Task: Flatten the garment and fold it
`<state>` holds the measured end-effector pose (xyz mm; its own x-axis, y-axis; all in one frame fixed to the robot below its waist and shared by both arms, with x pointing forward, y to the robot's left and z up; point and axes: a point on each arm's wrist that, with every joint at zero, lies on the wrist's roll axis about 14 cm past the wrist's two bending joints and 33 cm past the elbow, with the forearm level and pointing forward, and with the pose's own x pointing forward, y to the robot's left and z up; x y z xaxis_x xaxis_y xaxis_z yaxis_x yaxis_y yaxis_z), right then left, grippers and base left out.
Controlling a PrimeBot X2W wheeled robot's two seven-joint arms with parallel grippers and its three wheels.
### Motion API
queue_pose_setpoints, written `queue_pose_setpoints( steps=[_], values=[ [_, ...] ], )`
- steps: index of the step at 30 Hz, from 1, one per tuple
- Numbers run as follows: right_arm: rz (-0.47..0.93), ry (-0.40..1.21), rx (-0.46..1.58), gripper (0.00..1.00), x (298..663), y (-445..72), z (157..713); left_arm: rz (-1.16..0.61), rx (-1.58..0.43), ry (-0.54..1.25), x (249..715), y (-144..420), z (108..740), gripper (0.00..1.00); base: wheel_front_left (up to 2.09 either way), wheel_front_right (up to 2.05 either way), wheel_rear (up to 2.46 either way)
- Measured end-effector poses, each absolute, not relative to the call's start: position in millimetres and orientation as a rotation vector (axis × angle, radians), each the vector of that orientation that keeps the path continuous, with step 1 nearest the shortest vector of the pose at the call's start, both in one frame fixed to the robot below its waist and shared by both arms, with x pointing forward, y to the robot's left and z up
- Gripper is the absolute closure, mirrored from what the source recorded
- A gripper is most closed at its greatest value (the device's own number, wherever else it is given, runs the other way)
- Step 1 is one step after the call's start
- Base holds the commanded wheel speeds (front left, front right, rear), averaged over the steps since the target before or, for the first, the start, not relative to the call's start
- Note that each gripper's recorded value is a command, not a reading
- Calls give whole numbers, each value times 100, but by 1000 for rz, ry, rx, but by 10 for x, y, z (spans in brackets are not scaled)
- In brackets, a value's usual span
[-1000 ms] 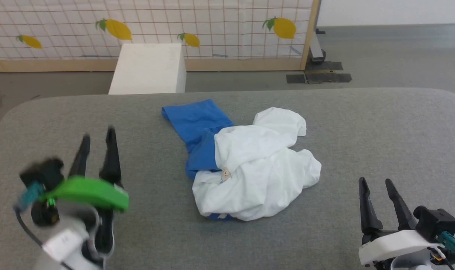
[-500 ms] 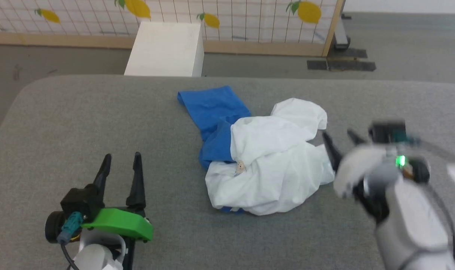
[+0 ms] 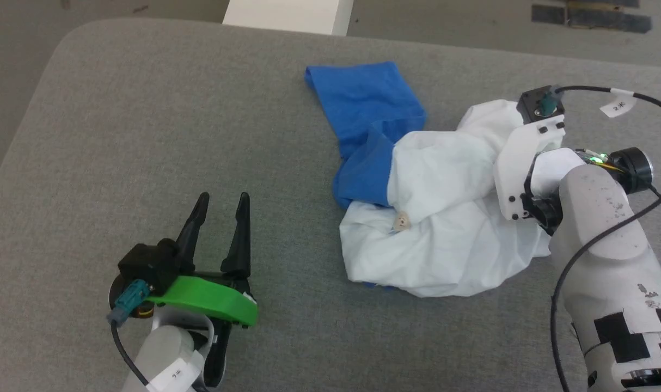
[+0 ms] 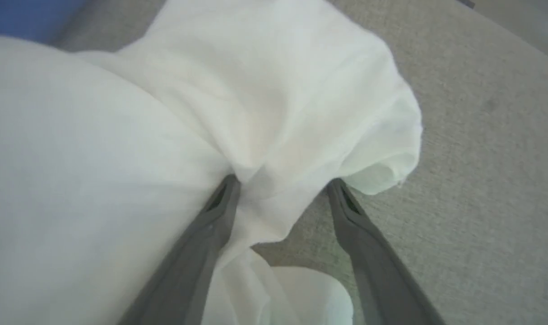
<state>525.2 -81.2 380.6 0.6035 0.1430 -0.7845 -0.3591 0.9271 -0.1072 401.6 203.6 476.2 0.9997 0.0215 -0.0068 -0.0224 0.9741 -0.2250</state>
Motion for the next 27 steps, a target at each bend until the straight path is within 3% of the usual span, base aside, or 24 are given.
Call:
queue_pose_setpoints(
  steps=[1, 2, 3, 10, 13, 16, 20, 22, 27],
  values=[
    [307, 887, -266, 51, 5244, -773, 3732, 31, -227, 18, 4006, 2063, 4715, 0, 0, 0, 0],
    [321, 874, -269, 64, 5267, -728, 3706, 41, -226, 28, 3997, 2094, 4677, 0, 0, 0, 0],
    [330, 846, -266, 100, 5313, -691, 3720, 49, -224, 35, 3991, 2119, 4652, 0, 0, 0, 0],
    [310, 524, -97, 100, 5750, -650, 4350, 48, -208, 23, 4008, 2151, 4691, 0, 0, 0, 0],
    [231, 306, -30, 100, 5958, -987, 4980, 40, -210, -1, 3999, 2134, 4774, 0, 0, 0, 0],
    [109, 166, -4, 100, 5894, -1582, 5442, 31, -220, -11, 3942, 2087, 4813, 0, 0, 0, 0],
    [-105, 212, -2, 100, 5292, -2545, 5325, 3, -227, -16, 3854, 1981, 4841, 0, 0, 0, 0],
    [-224, 312, 15, 100, 4756, -2982, 5031, -13, -232, -29, 3827, 1926, 4888, 0, 0, 0, 0],
    [-328, 601, 144, 100, 3563, -3074, 4161, -37, -237, -60, 3814, 1844, 4995, 0, 0, 0, 0]
  ],
)
